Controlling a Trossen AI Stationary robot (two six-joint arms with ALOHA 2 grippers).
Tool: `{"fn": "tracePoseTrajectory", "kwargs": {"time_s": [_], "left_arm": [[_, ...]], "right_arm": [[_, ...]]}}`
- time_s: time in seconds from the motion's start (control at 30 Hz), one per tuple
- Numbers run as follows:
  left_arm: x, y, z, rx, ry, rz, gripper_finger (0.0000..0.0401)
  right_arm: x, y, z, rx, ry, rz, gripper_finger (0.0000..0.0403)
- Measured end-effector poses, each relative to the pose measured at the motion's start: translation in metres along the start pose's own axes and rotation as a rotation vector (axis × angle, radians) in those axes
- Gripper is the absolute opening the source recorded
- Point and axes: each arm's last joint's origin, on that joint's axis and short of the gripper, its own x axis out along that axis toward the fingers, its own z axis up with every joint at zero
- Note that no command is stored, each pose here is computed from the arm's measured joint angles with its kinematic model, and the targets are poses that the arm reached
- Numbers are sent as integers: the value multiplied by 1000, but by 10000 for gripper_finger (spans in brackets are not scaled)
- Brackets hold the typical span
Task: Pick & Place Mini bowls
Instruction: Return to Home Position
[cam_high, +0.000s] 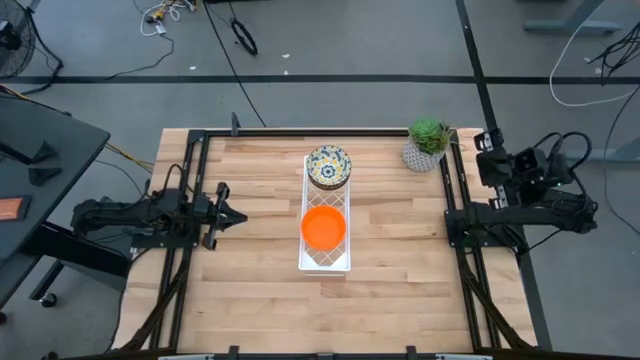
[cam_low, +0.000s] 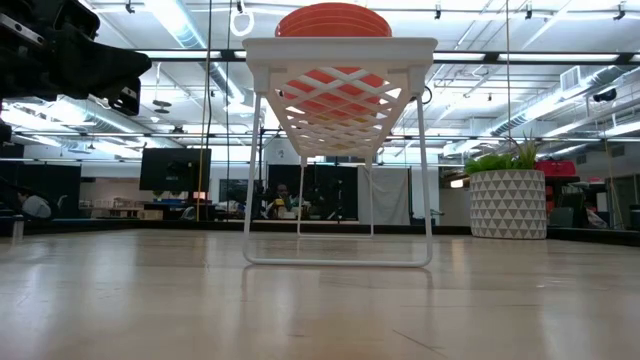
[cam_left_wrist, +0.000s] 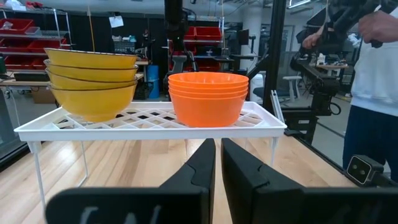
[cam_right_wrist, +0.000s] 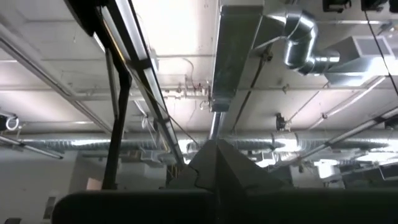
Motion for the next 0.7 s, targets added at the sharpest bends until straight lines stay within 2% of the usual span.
{"fn": "tracePoseTrajectory", "kwargs": {"time_s": [0.3,0.43,0.7], "left_arm": [[0,0,0,0,0,0,32],[0,0,0,0,0,0,32],[0,0,0,0,0,0,32]], "right_arm": [[-28,1,-26,5,-132,9,11],[-37,1,-36,23,-148,12,11],[-53,3,-42,26,-192,16,11]]}}
